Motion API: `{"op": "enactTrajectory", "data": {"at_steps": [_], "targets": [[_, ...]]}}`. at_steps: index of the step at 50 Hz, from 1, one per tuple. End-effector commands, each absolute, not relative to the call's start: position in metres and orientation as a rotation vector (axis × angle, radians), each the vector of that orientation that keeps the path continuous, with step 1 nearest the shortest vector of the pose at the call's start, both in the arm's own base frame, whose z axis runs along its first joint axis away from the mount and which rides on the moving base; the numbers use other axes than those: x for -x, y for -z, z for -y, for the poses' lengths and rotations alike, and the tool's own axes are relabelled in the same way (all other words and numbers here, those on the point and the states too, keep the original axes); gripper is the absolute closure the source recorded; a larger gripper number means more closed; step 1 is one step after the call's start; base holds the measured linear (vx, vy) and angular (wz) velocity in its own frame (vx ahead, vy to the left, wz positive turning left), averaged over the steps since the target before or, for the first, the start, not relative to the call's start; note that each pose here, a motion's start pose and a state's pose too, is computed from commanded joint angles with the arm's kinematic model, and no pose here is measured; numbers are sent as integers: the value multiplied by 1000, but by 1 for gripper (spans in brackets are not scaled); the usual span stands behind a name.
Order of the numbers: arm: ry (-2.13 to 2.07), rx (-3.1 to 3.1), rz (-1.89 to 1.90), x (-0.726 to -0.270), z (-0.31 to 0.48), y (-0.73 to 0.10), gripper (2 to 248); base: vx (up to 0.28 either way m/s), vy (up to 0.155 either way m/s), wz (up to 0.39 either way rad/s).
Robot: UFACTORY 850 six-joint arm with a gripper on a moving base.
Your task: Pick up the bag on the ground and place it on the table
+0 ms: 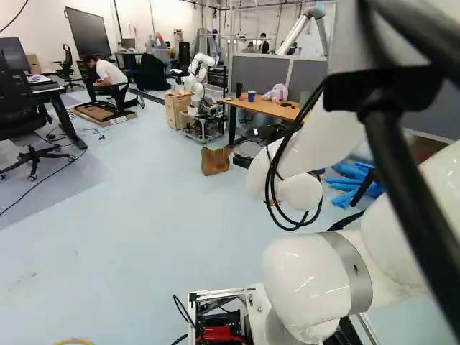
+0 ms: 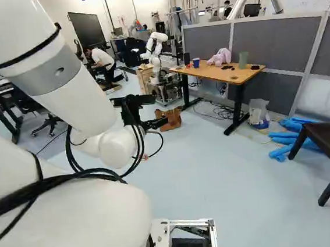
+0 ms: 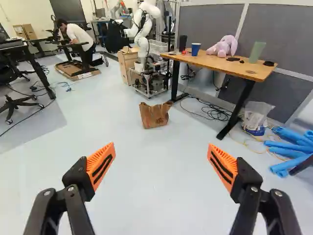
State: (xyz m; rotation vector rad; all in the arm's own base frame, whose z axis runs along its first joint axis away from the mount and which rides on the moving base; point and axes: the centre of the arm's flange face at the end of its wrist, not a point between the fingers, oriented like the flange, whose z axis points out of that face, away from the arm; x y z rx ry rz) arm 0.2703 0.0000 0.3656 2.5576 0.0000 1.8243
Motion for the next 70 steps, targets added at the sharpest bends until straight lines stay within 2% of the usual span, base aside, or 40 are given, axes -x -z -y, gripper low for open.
{"op": "enactTrajectory", "data": {"at_steps": [70], "targets": [[-1824, -2558, 0, -270, 0, -366, 3, 65, 2, 1]]}}
